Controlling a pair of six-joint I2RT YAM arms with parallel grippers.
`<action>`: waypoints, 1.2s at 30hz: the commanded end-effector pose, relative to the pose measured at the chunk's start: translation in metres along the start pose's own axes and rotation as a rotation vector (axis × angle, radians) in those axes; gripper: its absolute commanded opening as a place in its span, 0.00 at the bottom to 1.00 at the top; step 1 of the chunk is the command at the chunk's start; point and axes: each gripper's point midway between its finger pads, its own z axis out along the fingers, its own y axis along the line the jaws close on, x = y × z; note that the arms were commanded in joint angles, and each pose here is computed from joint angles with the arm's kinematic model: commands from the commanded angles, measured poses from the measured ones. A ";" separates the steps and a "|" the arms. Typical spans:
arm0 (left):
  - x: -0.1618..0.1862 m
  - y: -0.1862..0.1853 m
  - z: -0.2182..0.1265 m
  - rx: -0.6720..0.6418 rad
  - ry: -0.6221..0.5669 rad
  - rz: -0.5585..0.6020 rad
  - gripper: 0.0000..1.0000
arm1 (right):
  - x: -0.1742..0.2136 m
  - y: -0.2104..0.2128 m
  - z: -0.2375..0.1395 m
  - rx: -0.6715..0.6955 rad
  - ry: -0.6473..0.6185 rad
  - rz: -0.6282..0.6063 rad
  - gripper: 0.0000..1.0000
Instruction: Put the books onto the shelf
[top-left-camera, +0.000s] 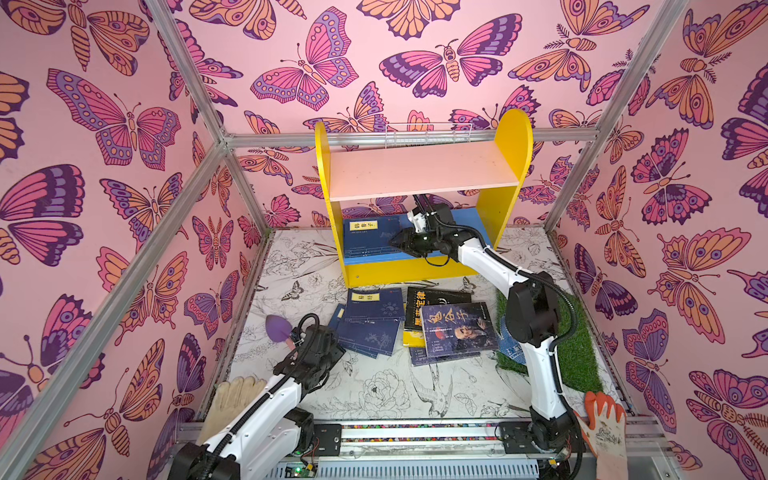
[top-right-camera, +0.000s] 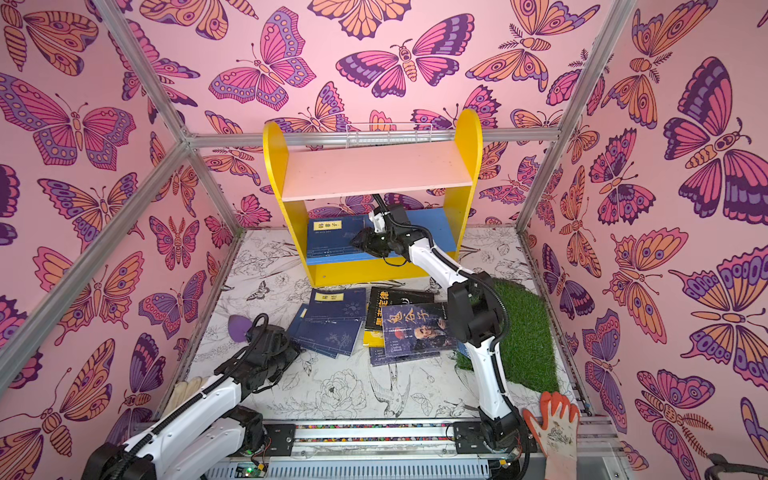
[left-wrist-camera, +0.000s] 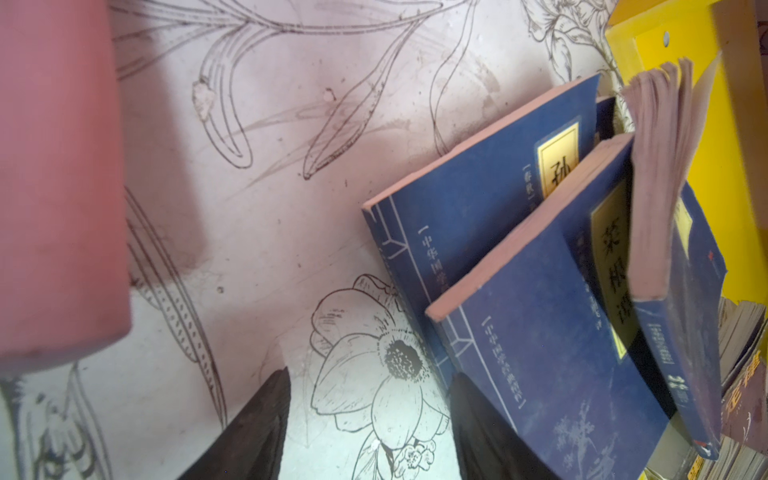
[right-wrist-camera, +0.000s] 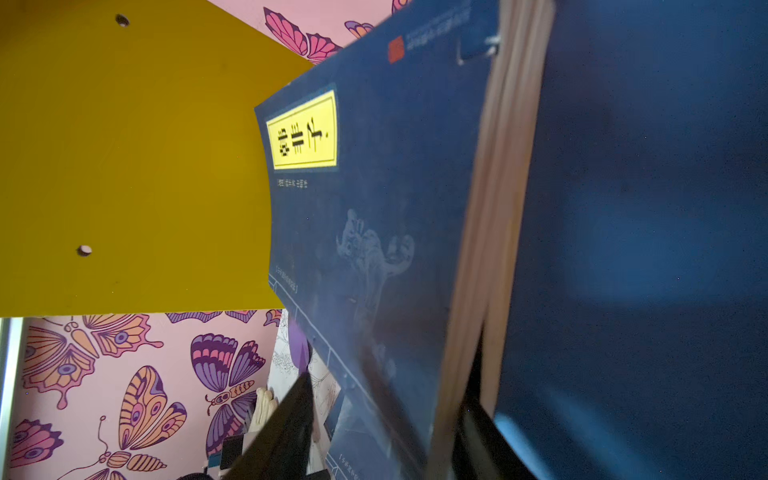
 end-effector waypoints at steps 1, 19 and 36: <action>0.002 0.006 0.000 -0.023 0.007 0.007 0.64 | -0.014 0.001 -0.021 0.057 -0.044 -0.051 0.50; 0.002 0.006 0.002 -0.033 0.011 0.006 0.64 | -0.035 -0.021 -0.007 0.079 -0.099 -0.032 0.22; 0.003 0.008 0.003 -0.042 0.016 0.010 0.64 | -0.023 0.001 0.019 0.012 -0.074 -0.081 0.19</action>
